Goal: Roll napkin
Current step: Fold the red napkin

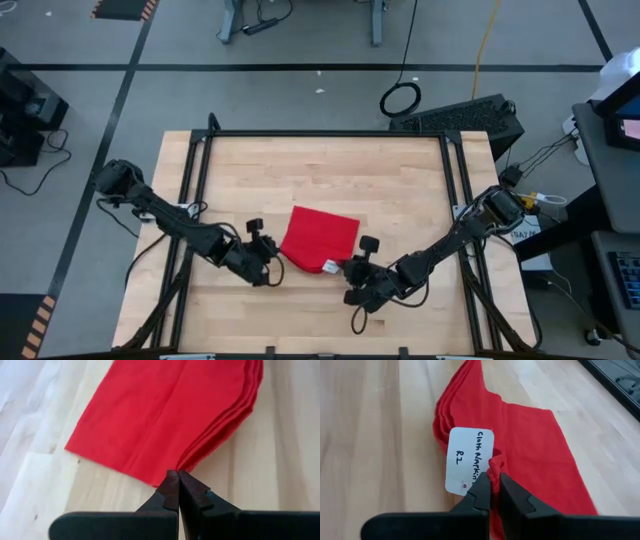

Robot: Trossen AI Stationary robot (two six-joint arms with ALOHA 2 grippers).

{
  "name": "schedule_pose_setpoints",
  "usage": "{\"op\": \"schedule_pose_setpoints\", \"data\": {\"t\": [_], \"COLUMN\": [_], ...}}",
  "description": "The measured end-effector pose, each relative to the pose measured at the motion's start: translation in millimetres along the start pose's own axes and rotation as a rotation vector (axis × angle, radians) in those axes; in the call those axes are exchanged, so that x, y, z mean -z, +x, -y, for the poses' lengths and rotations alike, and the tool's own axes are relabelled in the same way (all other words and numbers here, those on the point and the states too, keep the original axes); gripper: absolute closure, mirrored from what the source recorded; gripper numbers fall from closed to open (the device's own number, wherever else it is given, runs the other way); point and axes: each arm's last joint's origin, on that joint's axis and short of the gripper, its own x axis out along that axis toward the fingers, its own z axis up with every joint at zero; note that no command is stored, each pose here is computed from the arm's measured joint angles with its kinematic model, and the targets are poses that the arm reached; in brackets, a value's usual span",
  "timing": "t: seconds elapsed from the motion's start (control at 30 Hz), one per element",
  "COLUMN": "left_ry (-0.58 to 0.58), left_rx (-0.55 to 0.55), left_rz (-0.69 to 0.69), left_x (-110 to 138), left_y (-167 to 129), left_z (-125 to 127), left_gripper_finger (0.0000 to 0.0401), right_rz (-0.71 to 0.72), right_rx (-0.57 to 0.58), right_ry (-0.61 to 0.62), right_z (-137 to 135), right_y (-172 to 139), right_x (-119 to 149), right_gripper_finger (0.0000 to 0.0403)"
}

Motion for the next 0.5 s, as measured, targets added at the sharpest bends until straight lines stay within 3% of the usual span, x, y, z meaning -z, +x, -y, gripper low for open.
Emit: {"op": "schedule_pose_setpoints", "data": {"t": [0.13, 0.37, 0.5], "left_ry": [-0.005, -0.046, -0.052], "left_rx": [0.06, 0.332, 0.39], "left_rz": [0.008, 0.097, 0.116], "left_x": [-0.9, -3.5, -4.8], "left_y": [-1.5, -18.4, -31.5], "left_z": [5.2, 38.1, 52.1], "left_gripper_finger": [0.0399, 0.0399, 0.0399], "right_rz": [-0.006, 0.005, 0.046], "right_rx": [-0.036, -0.274, -0.377], "right_ry": [-0.006, 0.035, 0.06], "right_z": [-2.8, -18.8, -27.3], "right_y": [-1.6, -12.0, -22.7], "right_x": [0.3, -5.8, -11.2], "right_gripper_finger": [0.0394, 0.0394, 0.0394]}}
